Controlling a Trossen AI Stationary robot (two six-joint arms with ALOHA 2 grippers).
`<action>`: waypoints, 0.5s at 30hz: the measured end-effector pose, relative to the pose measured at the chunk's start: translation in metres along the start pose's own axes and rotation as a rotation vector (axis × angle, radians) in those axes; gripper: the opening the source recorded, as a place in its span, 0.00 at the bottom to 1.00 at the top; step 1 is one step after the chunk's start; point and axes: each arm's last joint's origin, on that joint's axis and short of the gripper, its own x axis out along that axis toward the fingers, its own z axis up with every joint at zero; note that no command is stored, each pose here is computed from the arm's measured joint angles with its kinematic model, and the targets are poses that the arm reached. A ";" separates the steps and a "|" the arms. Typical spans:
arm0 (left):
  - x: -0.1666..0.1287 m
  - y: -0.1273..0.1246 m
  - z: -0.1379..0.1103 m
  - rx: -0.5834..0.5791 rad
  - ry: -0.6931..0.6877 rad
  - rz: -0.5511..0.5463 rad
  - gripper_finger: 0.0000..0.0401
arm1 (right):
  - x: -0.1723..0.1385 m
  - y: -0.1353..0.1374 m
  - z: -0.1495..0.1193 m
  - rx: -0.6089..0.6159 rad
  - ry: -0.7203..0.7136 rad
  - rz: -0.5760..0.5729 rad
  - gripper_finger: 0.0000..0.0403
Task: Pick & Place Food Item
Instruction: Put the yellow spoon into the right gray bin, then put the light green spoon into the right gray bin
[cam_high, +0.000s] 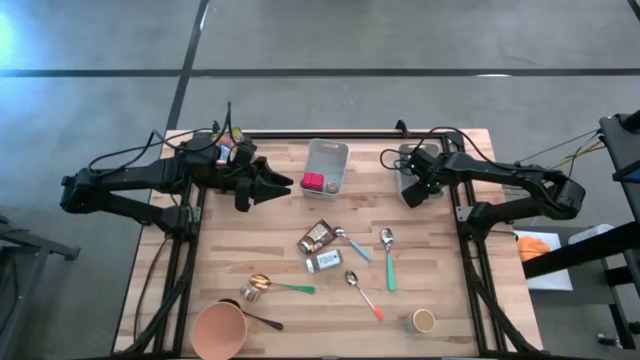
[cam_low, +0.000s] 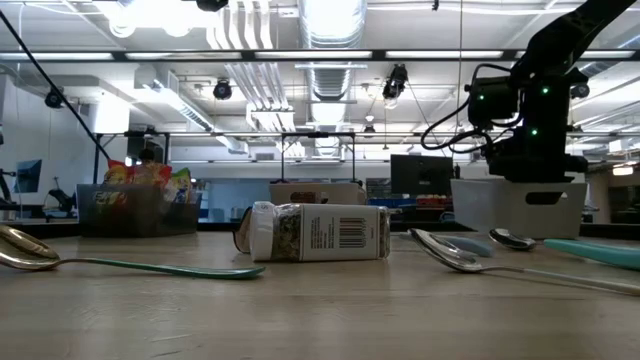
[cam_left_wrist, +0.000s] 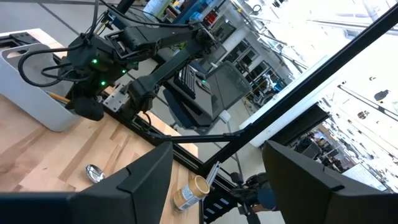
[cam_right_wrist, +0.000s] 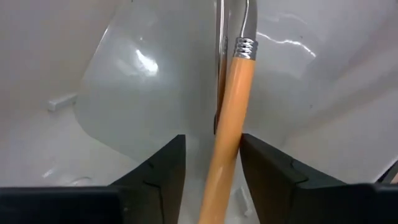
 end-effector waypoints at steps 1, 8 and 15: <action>0.000 0.000 0.000 0.000 0.000 0.000 0.63 | 0.000 0.000 0.000 -0.001 0.000 0.002 0.39; 0.000 0.000 0.000 0.000 0.000 0.000 0.63 | -0.003 0.001 0.003 -0.008 -0.008 0.019 0.46; 0.000 0.000 0.000 0.000 0.000 0.000 0.63 | -0.013 0.003 0.013 -0.006 -0.045 0.033 0.47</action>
